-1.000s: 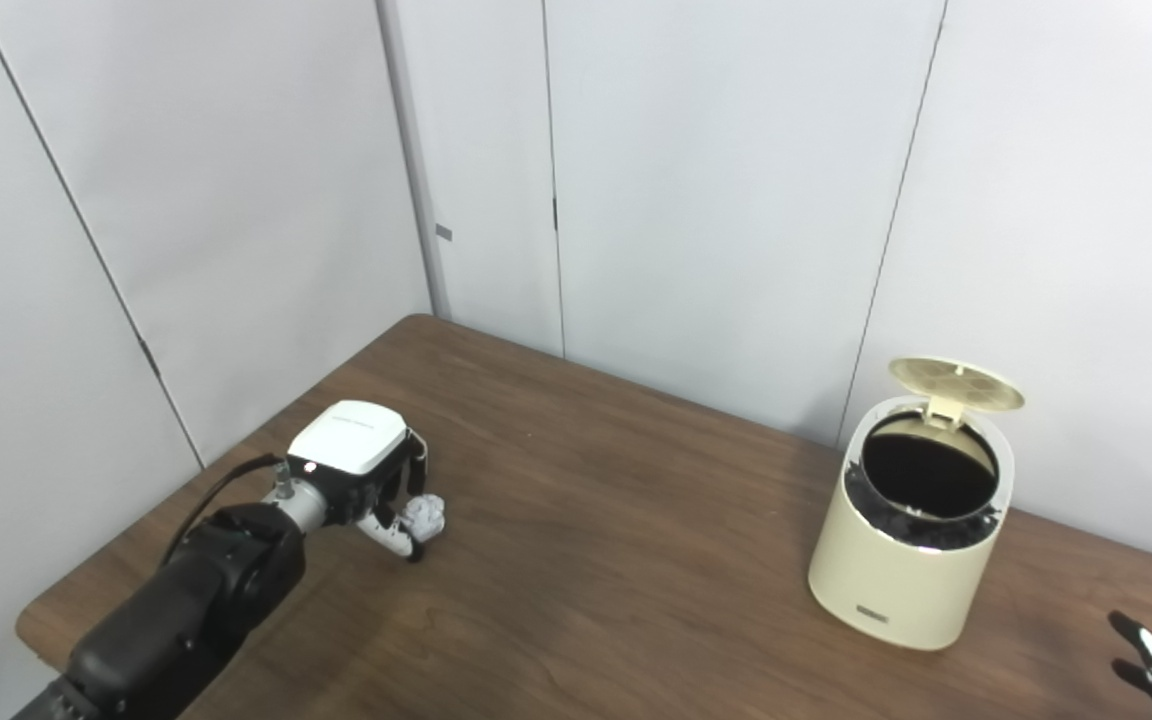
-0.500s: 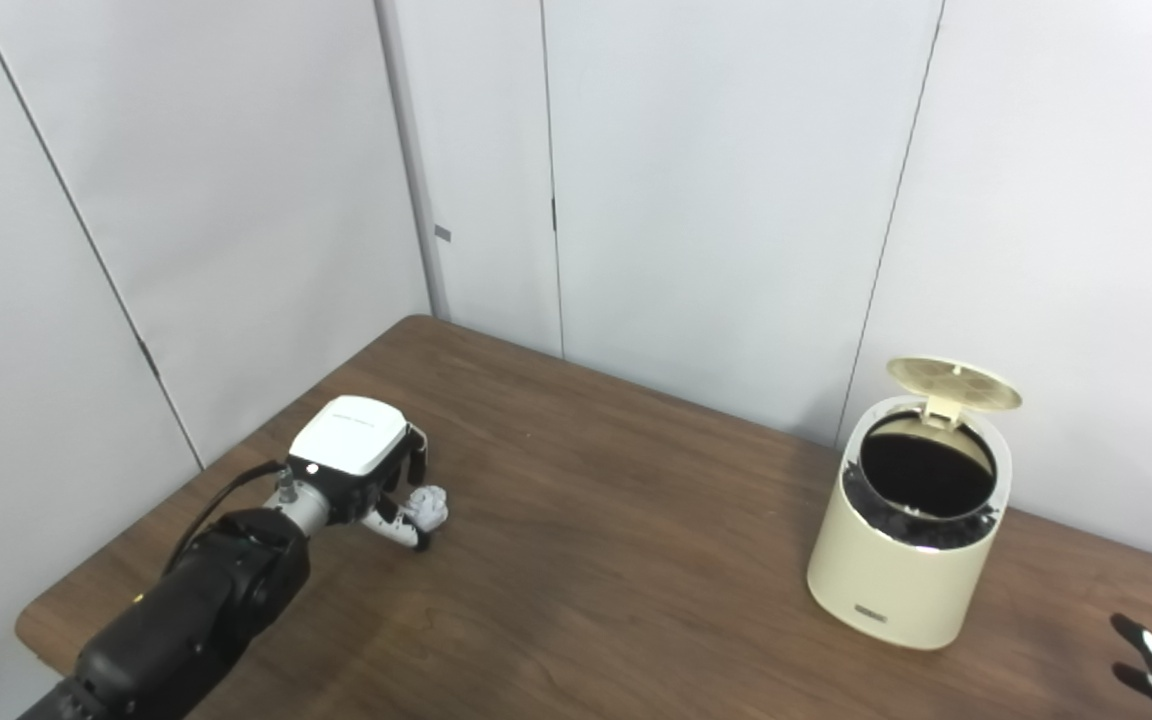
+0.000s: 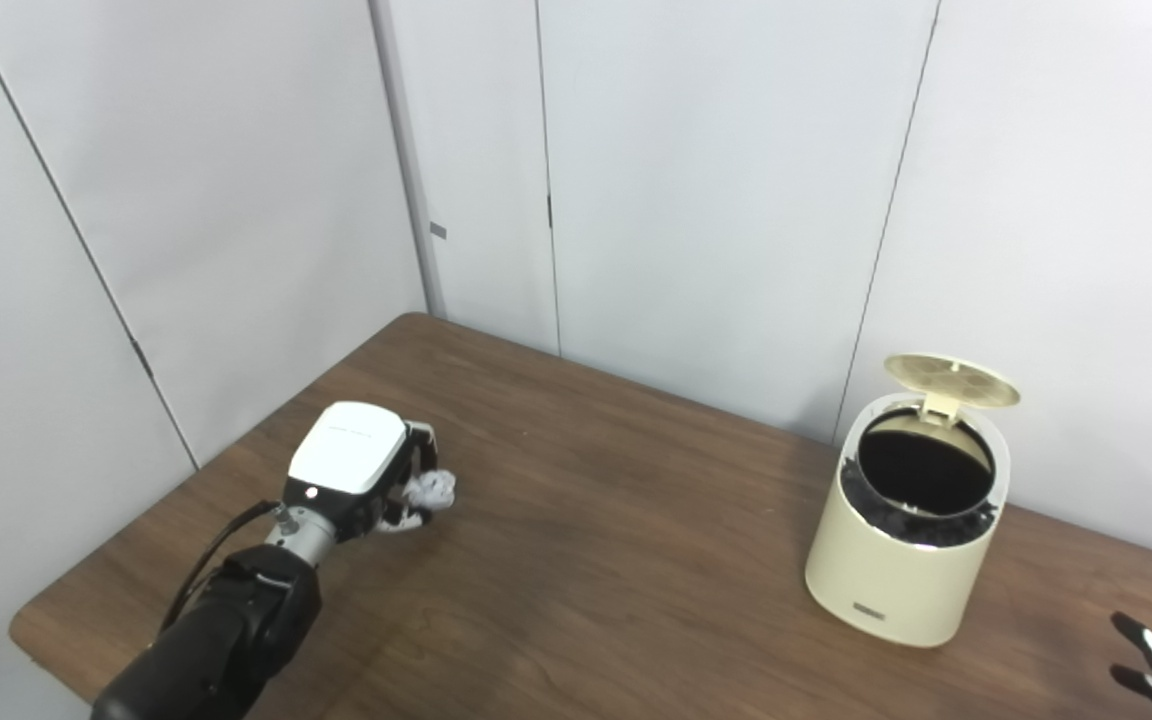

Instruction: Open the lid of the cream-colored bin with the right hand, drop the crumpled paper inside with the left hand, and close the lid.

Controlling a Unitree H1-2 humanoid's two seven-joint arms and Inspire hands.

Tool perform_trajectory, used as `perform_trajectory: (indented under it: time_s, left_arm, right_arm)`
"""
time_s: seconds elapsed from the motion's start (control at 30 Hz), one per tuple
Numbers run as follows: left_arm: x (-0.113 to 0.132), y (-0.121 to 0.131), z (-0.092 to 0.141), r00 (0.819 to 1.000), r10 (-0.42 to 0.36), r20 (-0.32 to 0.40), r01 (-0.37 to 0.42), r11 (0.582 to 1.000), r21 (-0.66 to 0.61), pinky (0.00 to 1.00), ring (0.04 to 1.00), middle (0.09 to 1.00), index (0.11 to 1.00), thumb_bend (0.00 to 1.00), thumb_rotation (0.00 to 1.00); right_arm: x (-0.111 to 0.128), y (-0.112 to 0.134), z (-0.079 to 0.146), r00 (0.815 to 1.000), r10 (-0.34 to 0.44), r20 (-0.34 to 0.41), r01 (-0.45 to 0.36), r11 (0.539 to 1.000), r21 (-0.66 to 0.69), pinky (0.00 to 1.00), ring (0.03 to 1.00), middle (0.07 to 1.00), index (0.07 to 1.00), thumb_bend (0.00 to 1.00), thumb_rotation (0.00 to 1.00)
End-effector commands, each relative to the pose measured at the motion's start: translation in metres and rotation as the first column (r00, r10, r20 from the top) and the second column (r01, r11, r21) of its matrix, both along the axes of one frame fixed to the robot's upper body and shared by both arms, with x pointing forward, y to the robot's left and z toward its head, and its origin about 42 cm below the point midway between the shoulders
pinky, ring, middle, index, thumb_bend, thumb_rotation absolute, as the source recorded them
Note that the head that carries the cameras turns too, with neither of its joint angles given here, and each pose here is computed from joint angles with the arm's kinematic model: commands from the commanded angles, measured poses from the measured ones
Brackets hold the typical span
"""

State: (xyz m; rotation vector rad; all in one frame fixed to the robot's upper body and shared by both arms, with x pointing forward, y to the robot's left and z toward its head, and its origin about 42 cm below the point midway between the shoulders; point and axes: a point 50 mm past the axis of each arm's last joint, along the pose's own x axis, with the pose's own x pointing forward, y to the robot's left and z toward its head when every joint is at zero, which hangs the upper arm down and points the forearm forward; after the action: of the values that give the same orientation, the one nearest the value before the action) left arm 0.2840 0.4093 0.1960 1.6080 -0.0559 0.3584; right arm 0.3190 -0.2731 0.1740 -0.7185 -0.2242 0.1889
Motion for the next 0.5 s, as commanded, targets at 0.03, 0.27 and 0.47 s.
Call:
perform_trajectory:
  time_s: [0.03,0.27,0.47]
  left_arm:
    - [0.0,-0.004,0.032,0.986,-0.046,0.163,0.038,0.998,0.052,0.27,0.348,0.423,0.515,0.52,0.0]
    - [-0.001,-0.017,0.045,0.974,-0.085,0.211,0.083,0.996,0.022,0.27,0.341,0.42,0.517,0.52,0.0]
    - [0.0,-0.031,0.054,0.959,-0.131,0.252,0.135,0.991,0.003,0.24,0.325,0.415,0.515,0.52,0.0]
  right_arm:
    - [0.008,0.0,0.021,0.995,0.016,0.096,-0.016,1.0,-0.002,0.64,0.867,0.963,0.935,0.67,0.5]
    - [0.008,0.002,0.02,0.995,0.016,0.094,-0.017,1.0,0.007,0.62,0.869,0.959,0.929,0.69,0.49]
    - [0.008,0.005,0.018,0.995,0.018,0.098,-0.018,1.0,0.002,0.63,0.871,0.957,0.926,0.67,0.46]
